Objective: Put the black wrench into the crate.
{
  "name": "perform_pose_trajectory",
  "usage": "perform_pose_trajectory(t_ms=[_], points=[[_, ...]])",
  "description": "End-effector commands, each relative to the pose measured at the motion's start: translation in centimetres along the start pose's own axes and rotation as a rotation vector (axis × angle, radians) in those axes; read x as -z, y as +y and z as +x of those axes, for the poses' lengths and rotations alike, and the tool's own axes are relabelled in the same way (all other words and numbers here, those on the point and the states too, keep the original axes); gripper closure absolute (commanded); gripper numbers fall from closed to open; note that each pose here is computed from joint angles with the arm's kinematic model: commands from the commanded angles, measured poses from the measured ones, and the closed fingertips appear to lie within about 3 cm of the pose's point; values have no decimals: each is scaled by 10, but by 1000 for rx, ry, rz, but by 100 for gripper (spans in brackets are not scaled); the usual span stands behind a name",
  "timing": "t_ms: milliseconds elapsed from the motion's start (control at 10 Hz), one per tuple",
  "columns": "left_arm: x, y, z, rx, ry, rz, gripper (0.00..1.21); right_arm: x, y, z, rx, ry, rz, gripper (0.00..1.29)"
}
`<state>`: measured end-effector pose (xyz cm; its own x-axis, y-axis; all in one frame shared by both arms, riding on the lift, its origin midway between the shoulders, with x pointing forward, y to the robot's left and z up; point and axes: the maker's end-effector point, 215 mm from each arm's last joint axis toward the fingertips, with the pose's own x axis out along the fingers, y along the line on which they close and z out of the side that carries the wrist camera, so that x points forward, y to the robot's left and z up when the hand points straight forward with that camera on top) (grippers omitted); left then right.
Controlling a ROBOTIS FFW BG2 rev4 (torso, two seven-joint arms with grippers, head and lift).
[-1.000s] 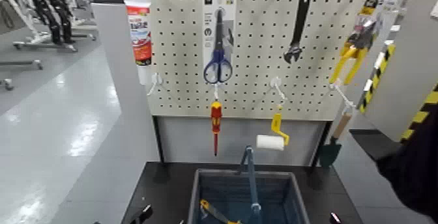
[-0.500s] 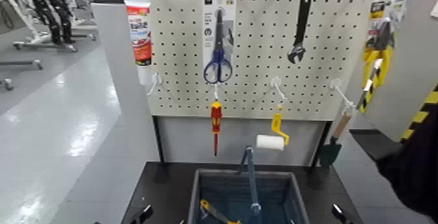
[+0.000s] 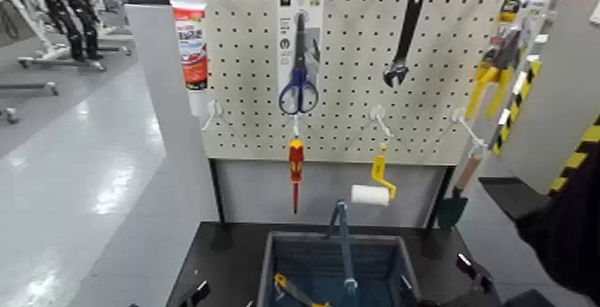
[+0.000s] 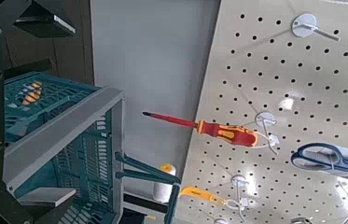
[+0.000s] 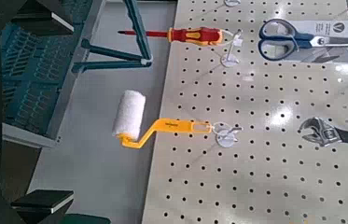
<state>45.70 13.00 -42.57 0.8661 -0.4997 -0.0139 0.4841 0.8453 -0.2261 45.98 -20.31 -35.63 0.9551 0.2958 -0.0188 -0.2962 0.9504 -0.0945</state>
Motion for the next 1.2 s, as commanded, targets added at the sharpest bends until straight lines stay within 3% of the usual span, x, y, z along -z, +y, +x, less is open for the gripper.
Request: perform_pose_trajectory(t_ms=[100,500,1200], points=[[-1,0,1,3,-1,2,10,-30,-13,16,16,-59,4,7],[0,-3,2,8,-2,-4,10,-83,-29,43,12,-137,17,7],[-2,-6,7,22,-2,-3,10,-201,-57,99,-68,-256,-58,9]])
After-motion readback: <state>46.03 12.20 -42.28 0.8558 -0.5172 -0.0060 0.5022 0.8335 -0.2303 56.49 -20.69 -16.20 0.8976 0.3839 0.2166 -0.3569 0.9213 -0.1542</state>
